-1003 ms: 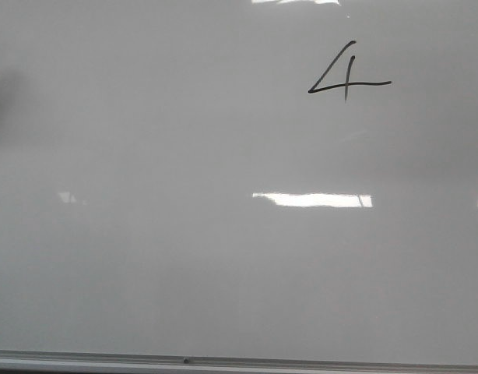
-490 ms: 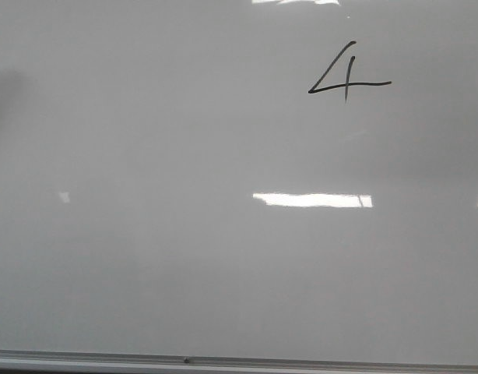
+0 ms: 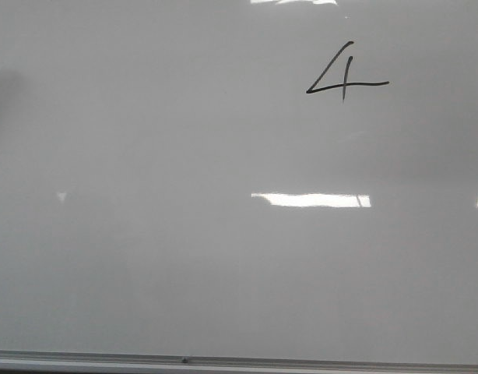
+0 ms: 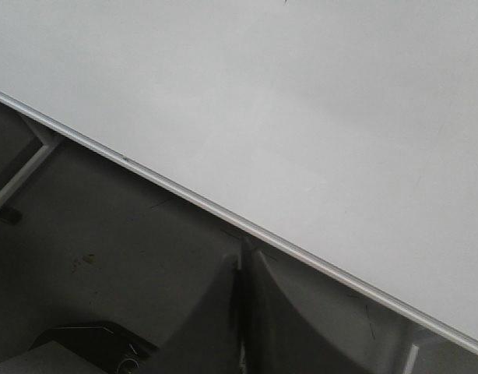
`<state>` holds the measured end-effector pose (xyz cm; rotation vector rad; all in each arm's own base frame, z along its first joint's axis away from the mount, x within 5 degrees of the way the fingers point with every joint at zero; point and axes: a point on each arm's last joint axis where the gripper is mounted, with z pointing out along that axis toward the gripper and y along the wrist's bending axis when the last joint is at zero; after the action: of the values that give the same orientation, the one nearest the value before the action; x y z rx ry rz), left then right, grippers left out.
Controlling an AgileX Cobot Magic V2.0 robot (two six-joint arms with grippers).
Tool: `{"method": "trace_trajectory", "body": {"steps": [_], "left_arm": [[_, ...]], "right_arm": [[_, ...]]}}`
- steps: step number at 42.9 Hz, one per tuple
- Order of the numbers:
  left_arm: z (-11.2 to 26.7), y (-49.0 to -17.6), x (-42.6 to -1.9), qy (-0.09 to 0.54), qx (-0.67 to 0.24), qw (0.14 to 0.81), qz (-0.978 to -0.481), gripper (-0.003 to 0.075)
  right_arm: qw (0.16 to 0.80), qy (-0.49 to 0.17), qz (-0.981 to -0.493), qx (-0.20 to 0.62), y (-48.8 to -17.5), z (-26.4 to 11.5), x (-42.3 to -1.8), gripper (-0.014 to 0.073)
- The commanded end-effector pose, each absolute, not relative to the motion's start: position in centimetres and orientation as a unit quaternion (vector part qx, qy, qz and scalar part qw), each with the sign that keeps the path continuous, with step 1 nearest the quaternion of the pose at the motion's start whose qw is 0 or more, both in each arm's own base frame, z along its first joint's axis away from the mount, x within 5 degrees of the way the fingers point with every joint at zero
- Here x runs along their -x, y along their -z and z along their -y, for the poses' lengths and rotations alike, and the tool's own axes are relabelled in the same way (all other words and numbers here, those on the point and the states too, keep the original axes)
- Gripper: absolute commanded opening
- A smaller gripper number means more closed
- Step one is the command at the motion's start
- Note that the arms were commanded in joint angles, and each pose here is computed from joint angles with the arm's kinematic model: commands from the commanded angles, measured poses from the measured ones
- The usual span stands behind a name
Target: Write number 4 on whiteboard
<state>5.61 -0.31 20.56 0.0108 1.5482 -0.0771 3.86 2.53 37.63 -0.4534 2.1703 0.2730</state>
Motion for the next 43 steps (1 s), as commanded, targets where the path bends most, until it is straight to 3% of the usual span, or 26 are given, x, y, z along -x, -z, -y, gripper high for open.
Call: {"method": "trace_trajectory", "body": {"steps": [1, 36, 43], "left_arm": [[0.4, -21.3, -5.4, 0.046, -0.005, 0.749, -0.661, -0.0020], [0.4, -21.3, -5.4, 0.046, -0.005, 0.748, -0.662, -0.0020], [0.4, -21.3, -5.4, 0.046, -0.005, 0.748, -0.662, -0.0020]], "right_arm": [[0.473, -0.110, -0.856, 0.174, -38.7, -2.5, -4.2, -0.0068], [0.473, -0.110, -0.856, 0.175, -38.7, -2.5, -4.2, -0.0068], [0.530, -0.076, -0.830, 0.156, -37.6, -1.9, -3.8, -0.0068]]}}
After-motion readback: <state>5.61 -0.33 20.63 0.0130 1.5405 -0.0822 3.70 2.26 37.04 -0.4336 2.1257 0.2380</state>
